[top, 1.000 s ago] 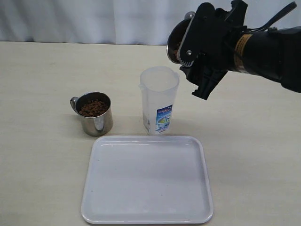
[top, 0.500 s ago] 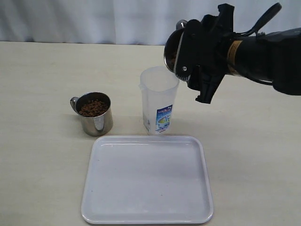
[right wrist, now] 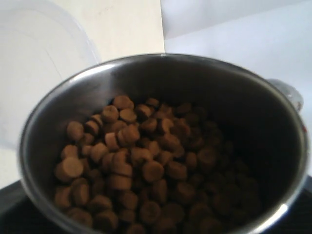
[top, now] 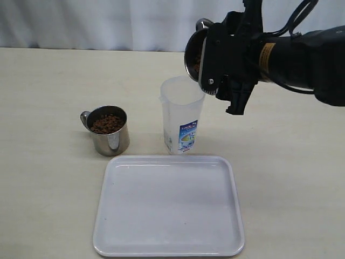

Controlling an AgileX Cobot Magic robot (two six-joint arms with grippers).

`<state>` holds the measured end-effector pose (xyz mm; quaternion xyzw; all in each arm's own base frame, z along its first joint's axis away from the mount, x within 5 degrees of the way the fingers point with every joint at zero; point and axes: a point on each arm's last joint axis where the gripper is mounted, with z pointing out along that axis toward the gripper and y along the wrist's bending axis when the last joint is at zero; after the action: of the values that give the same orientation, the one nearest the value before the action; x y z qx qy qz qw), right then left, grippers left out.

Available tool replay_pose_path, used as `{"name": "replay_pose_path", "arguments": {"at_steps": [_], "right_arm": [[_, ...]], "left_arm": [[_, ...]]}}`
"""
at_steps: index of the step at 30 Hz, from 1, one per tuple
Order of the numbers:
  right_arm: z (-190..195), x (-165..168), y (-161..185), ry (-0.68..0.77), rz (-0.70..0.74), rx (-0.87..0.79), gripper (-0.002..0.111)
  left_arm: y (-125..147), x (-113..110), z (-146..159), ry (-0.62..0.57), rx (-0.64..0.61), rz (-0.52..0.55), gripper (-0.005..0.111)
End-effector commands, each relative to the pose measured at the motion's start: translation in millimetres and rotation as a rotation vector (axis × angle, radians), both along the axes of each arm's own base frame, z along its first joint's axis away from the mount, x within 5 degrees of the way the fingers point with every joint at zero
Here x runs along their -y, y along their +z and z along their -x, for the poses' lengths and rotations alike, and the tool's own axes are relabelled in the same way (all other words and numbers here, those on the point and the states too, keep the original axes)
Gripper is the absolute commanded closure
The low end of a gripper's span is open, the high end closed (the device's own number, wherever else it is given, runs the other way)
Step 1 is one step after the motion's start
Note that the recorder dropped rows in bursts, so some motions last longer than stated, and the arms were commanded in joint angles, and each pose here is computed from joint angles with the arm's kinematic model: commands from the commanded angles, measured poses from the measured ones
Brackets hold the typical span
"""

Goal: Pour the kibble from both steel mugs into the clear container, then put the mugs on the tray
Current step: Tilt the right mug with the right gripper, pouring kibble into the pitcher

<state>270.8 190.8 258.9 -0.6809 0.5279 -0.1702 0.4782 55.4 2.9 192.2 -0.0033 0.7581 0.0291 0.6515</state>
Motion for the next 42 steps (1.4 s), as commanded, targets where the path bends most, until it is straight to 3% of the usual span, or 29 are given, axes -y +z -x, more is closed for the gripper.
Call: {"name": "replay_pose_path", "arguments": {"at_steps": [1, 42], "right_arm": [[1.1, -2.9, 4.9, 0.037, 0.004, 0.018, 0.104], [-12.2, -11.2, 5.7, 0.103, 0.123, 0.106, 0.104]], "left_arm": [[-0.2, 0.3, -0.1, -0.005, 0.004, 0.005, 0.107], [0.3, 0.3, -0.1, -0.005, 0.009, 0.005, 0.107]]}}
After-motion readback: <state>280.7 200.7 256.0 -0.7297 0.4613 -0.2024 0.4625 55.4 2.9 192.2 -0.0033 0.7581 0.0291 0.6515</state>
